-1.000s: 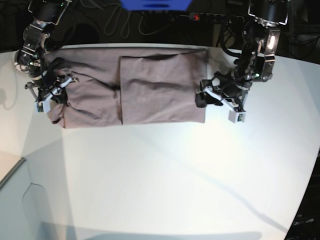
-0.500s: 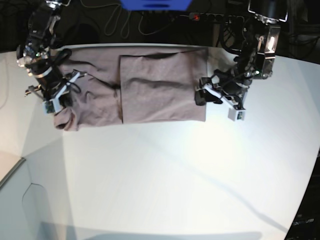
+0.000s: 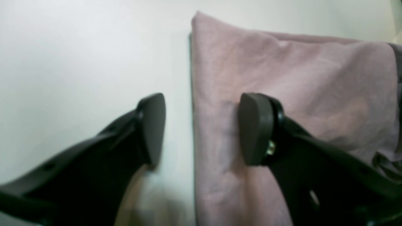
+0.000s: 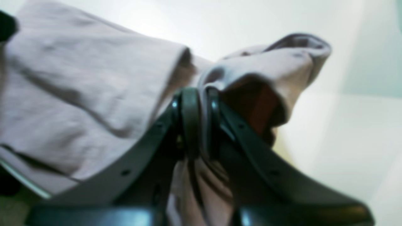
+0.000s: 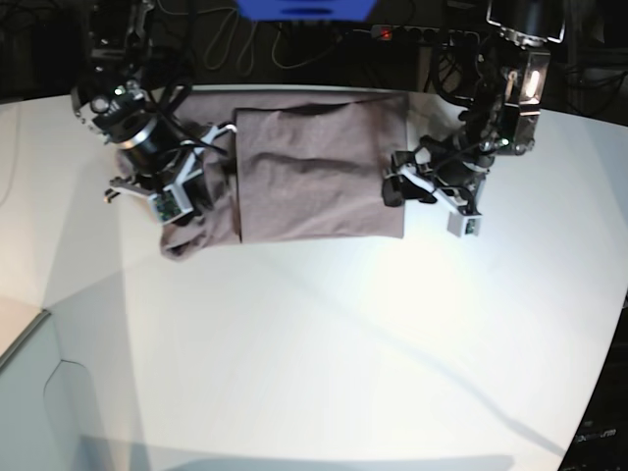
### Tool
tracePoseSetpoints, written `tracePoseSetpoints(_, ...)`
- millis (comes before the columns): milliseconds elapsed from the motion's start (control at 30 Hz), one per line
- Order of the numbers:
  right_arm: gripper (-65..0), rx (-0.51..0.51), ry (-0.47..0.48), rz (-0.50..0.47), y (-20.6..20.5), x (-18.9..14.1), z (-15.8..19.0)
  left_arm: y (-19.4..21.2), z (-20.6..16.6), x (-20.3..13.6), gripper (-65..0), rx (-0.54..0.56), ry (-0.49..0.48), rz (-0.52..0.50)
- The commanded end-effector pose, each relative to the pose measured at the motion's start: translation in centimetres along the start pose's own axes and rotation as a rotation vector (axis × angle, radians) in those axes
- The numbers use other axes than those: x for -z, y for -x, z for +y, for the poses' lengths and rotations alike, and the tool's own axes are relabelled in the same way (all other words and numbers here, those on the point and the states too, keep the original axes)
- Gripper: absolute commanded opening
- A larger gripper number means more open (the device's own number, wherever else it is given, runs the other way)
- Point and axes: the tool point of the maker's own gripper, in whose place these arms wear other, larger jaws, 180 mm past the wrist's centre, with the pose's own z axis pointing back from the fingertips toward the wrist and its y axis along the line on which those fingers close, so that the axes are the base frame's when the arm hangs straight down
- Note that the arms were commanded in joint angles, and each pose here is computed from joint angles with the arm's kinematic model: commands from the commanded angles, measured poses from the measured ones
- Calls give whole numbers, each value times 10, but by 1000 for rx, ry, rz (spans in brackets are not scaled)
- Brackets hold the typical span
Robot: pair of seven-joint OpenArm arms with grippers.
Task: Layout the t-shirt on the table in an organized manner, then fold the t-shirt properly
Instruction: 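Lift the shirt end with the right gripper and fold it toward the left gripper, then lay the folded end over the shirt with the right gripper and release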
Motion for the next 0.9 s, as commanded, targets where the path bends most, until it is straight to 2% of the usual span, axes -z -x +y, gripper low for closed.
tracePoseSetpoints(0, -650, -13, -18, -65, -18, -1, 4, -11, -2, -1, -288, 11, 9, -30)
tracePoseSetpoints(200, -650, -53, -144, -108, -37, 7, 52, -5, -1, -2, -288, 6, 6, -19)
tracePoseSetpoints(667, -650, -152, -344, -202, -77, 16, 124, -6, -1, -2, -288, 9, 6, -18)
tracePoseSetpoints(867, -650, -287, -420, -134, -73, 33, 158, -4, -1, -2, -287, 8, 6, -17)
